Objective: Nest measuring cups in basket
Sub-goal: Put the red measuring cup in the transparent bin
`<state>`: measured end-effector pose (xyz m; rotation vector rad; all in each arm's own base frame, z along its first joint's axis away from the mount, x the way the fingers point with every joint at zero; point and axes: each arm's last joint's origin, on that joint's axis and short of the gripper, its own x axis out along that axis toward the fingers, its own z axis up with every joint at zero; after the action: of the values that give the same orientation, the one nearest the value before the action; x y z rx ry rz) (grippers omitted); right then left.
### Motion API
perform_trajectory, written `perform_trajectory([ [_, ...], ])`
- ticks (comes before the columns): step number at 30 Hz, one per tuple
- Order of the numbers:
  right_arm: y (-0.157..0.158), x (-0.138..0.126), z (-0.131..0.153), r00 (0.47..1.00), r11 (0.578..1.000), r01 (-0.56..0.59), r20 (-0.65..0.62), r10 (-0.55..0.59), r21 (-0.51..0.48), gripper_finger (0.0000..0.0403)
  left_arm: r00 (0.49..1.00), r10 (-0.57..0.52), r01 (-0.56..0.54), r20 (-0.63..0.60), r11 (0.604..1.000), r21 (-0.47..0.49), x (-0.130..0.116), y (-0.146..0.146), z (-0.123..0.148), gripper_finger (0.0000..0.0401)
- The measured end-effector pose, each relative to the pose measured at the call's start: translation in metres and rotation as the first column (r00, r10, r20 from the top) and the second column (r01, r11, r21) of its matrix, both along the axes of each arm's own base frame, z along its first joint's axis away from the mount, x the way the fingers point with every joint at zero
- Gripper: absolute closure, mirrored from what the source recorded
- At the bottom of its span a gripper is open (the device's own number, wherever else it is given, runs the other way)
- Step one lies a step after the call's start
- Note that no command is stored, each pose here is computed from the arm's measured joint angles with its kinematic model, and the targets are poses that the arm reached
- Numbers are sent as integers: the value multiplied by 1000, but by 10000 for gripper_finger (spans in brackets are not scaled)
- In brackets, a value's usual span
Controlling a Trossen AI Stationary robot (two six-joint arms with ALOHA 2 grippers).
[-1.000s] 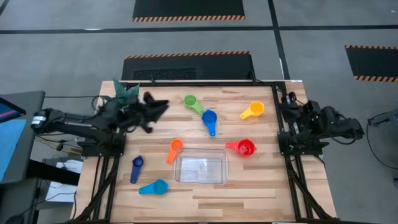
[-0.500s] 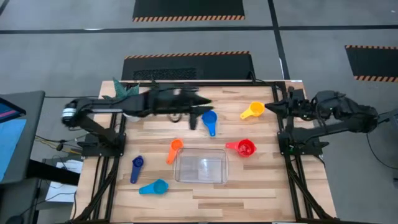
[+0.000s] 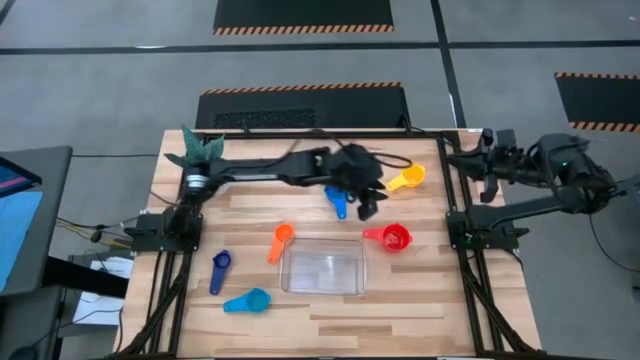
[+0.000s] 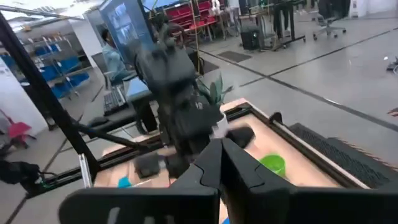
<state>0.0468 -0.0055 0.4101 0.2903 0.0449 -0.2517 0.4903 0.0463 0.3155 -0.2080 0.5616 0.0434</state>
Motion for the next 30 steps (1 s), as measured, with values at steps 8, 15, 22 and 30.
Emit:
perform_trajectory([
  [8,0,-2,-12,993,1000,4,-117,-1,26,377,995,-9,5,-96,999,-46,48,3,-52,276],
  [15,0,-4,-18,985,1000,5,-174,0,27,377,985,-88,80,-149,995,-60,59,-7,-89,276],
  [22,0,-5,-20,980,1000,5,-197,0,25,377,971,-106,96,-214,994,-54,60,-7,-109,274],
  [30,0,-5,-20,981,1000,4,-196,1,25,377,974,-83,80,-209,996,-26,65,-15,-118,273],
])
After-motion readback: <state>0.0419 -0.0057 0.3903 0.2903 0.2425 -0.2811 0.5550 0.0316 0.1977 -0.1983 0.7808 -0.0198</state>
